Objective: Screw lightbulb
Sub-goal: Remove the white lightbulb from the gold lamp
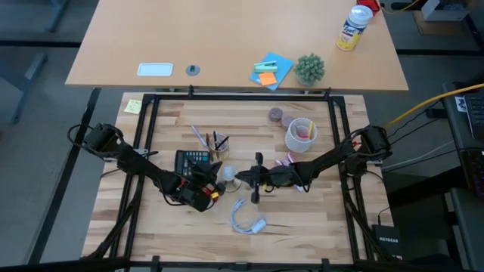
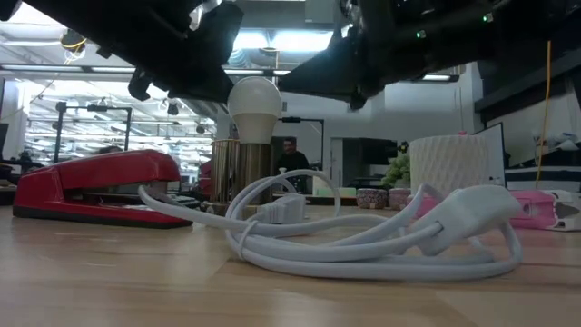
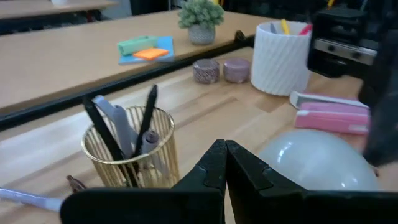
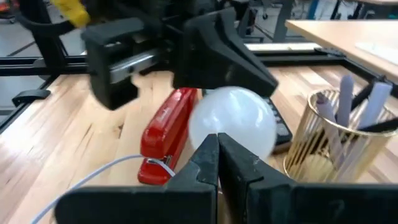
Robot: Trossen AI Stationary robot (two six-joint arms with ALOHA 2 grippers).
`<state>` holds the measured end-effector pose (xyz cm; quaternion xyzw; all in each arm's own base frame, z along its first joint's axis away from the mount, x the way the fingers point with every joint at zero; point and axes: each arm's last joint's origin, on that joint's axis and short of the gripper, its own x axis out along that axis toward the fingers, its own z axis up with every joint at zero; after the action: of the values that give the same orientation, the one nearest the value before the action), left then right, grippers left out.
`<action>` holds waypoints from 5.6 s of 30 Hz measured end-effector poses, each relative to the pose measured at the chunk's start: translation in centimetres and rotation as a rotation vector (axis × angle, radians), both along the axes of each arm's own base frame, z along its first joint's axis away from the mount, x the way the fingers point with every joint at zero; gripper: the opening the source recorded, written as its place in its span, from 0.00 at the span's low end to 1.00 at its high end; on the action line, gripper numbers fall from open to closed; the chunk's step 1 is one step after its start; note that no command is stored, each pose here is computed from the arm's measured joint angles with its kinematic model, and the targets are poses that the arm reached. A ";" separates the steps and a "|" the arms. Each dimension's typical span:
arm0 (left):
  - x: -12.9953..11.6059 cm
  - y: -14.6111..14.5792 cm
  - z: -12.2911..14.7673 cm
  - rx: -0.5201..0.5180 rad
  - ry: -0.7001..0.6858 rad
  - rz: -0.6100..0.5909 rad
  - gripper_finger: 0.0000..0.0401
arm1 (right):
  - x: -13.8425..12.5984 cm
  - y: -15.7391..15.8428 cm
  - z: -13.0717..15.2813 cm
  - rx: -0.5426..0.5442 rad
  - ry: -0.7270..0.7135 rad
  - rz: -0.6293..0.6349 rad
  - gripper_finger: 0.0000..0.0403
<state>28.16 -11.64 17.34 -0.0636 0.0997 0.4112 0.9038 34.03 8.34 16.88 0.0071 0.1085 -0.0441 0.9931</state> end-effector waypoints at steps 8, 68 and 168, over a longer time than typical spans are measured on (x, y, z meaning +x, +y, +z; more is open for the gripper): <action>0.1 -0.1 -0.1 -0.050 0.012 -0.043 0.00 | 0.2 -0.7 -0.1 0.014 0.007 -0.022 0.02; 0.1 -0.8 -0.3 -0.263 -0.126 -0.055 0.00 | -0.5 -0.4 -0.3 -0.015 0.073 -0.123 0.02; 1.1 1.2 0.0 -0.131 -0.145 0.059 0.00 | -0.5 1.3 -0.5 -0.155 0.049 -0.051 0.02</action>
<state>29.23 -10.42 17.38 -0.1549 0.0586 0.4247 0.8900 33.56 9.63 16.35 -0.0684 0.1291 -0.0781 0.9862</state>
